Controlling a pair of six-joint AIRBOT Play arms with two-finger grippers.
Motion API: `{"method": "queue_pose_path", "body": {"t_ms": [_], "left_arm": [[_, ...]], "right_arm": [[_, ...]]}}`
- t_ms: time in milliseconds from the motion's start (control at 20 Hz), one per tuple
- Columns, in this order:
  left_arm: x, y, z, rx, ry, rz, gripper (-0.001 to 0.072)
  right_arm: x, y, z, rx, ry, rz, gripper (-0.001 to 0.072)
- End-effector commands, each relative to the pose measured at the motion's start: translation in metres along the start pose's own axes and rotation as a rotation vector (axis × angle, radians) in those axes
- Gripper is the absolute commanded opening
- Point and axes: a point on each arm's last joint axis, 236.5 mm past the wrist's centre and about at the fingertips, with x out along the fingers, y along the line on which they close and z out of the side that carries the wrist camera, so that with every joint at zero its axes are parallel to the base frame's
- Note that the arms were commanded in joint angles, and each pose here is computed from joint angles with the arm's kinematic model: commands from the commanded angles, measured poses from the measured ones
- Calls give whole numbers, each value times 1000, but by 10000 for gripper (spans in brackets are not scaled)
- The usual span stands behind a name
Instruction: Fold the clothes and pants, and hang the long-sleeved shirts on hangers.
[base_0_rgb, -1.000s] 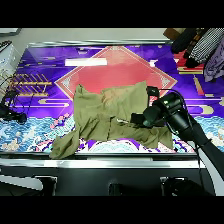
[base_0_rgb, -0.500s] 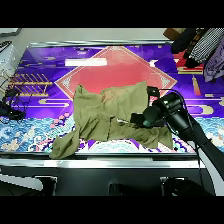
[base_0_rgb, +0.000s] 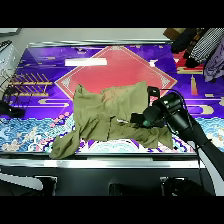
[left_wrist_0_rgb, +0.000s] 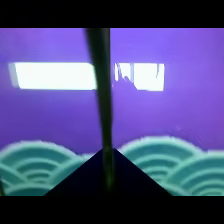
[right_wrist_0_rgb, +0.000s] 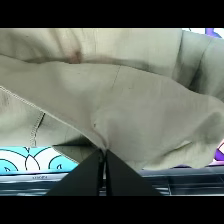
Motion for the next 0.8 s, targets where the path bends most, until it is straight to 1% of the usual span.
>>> {"method": "queue_pose_path", "body": {"t_ms": [0,100,250,400,500,650,750], "left_arm": [[-41,8,57,-42,-191,11,21],[-66,10,80,-45,-271,25,21],[-115,13,114,-35,-409,86,20],[-175,-2,144,-40,-569,81,21],[-208,-36,159,-6,-641,30,23],[-223,-112,160,82,-617,-141,21],[-223,-174,143,263,-540,-253,16]], "right_arm": [[0,1,0,0,-1,2,35],[0,0,0,0,-1,1,35],[0,0,0,-1,-1,1,35],[0,0,0,-1,0,0,35],[0,0,0,-1,-1,1,35],[0,0,0,-1,0,0,35],[0,-1,-1,-2,4,-4,35]]}}
